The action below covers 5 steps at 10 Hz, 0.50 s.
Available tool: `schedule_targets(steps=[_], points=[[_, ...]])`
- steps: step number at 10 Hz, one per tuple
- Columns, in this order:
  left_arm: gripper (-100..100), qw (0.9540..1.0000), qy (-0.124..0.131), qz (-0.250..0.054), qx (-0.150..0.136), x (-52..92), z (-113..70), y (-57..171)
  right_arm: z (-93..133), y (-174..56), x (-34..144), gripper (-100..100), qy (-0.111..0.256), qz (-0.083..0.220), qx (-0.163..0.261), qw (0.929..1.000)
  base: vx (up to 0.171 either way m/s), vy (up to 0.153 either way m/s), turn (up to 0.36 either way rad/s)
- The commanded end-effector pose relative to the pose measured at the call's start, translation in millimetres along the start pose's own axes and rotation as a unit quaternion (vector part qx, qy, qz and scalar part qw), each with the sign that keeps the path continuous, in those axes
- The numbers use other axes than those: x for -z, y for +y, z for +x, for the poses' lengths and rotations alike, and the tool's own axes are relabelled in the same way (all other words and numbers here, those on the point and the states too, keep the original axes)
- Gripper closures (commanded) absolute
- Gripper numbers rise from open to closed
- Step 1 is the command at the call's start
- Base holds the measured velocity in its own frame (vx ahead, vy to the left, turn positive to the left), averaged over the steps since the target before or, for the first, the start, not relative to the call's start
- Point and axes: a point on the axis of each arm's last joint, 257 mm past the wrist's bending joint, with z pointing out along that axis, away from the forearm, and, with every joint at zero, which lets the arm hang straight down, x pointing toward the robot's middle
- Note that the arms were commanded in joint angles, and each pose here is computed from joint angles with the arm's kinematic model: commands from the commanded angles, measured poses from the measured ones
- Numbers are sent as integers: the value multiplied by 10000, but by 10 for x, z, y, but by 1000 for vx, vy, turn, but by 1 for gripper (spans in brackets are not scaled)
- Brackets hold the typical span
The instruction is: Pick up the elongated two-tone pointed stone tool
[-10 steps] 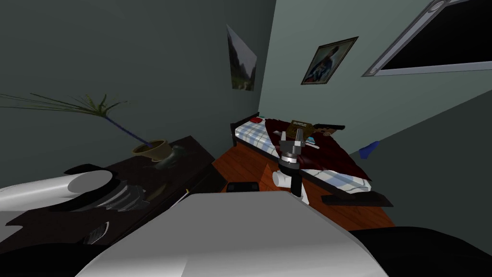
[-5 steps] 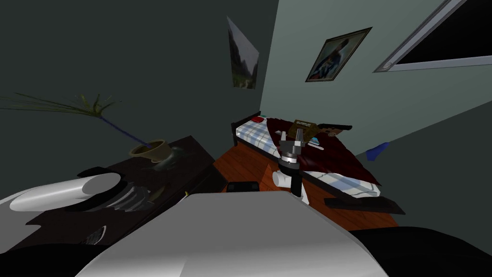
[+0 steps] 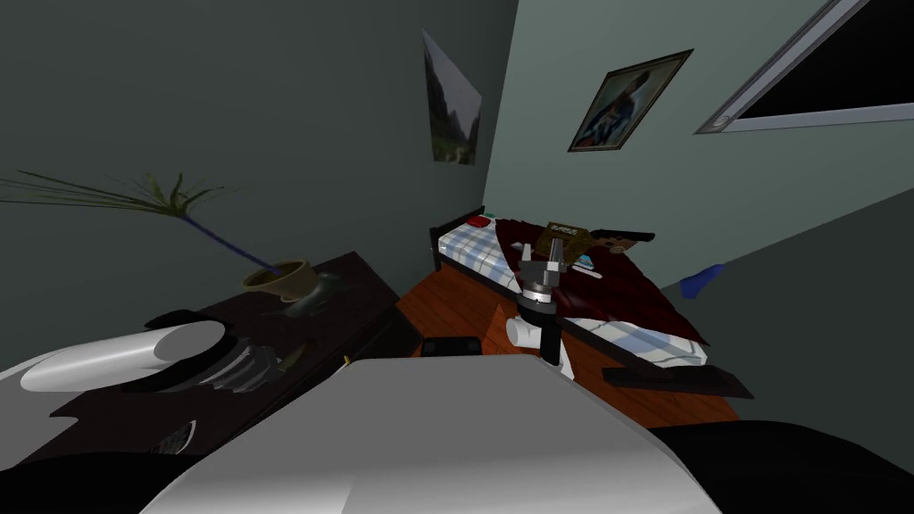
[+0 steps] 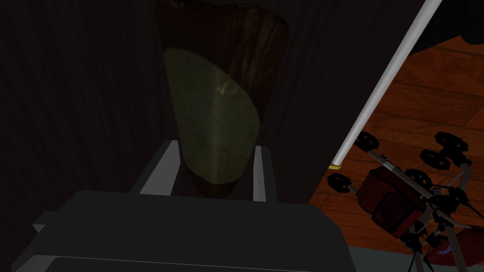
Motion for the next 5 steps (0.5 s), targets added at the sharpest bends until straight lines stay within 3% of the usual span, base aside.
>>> schedule_targets(steps=[1, 2, 3, 4, 5], points=[[100, 10000, 0, 0, 0, 0, 0, 0, 0, 0, 0, 0, 0, 0, 0, 10000, 0, 0, 0], [0, 10000, 0, -1, 0, 0, 0, 0, 0, 0, 0, 0, 0, 0, 0, 10000, 0, 0, 0], [100, 10000, -12, -7, 50, 121, -28, -35, 0, 0, 0, 0, 0, 0, 0, 10000, -20, -16, -69], [100, 10000, -17, -9, 68, 171, -37, -48, 0, 0, 0, 0, 0, 0, 0, 10000, -31, -19, -76], [100, 10000, -9, 0, 53, 127, -26, -44, 0, 0, 0, 0, 0, 0, 0, 10000, -13, -6, -15]])
